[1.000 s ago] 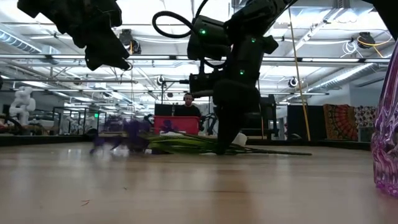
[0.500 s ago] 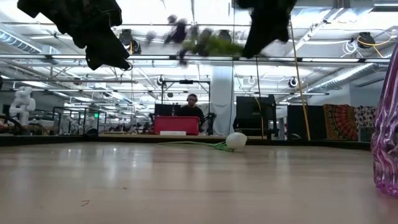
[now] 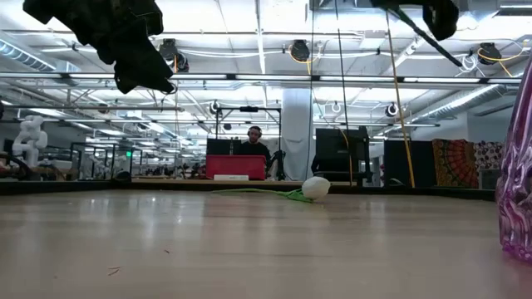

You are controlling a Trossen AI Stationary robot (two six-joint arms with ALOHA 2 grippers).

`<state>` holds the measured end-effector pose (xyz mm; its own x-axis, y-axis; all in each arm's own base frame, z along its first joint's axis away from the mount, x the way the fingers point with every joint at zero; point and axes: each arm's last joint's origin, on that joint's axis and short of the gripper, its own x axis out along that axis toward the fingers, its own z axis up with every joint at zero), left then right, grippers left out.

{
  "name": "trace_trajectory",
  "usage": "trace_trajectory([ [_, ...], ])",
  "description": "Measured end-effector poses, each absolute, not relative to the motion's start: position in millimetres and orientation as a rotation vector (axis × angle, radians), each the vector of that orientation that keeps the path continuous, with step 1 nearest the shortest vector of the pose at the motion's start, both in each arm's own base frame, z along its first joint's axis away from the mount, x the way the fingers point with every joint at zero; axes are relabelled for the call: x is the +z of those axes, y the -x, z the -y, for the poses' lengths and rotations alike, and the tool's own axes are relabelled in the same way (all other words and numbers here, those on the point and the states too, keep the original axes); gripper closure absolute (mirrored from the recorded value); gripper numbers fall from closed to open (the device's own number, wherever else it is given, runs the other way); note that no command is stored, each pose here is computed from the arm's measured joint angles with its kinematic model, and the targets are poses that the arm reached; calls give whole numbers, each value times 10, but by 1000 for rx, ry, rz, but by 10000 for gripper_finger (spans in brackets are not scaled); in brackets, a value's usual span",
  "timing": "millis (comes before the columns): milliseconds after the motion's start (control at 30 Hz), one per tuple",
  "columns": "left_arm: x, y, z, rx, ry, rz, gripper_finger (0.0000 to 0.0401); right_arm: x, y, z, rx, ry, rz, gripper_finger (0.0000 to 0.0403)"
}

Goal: Sort flowers into vase by color
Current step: Put the purple flower into the pink vase

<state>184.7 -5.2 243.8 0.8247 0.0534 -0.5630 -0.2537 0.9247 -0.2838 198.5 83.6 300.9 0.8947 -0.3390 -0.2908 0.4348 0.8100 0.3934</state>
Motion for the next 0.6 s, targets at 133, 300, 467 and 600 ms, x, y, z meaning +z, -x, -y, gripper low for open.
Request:
trace_trajectory([
  [133, 2438, -1847, 52, 167, 361, -581, 228, 2876, -1856, -948, -331, -468, -74, 403],
  [300, 2439, -1847, 52, 168, 362, -580, 228, 2865, -1742, -1071, -256, -469, 23, 403],
  [467, 2441, -1849, 52, 167, 363, -577, 228, 2970, -1662, -1193, -172, -441, 77, 403],
  [600, 2458, -1860, 51, 167, 364, -556, 228, 2995, -1668, -1276, -134, -422, 109, 402],
])
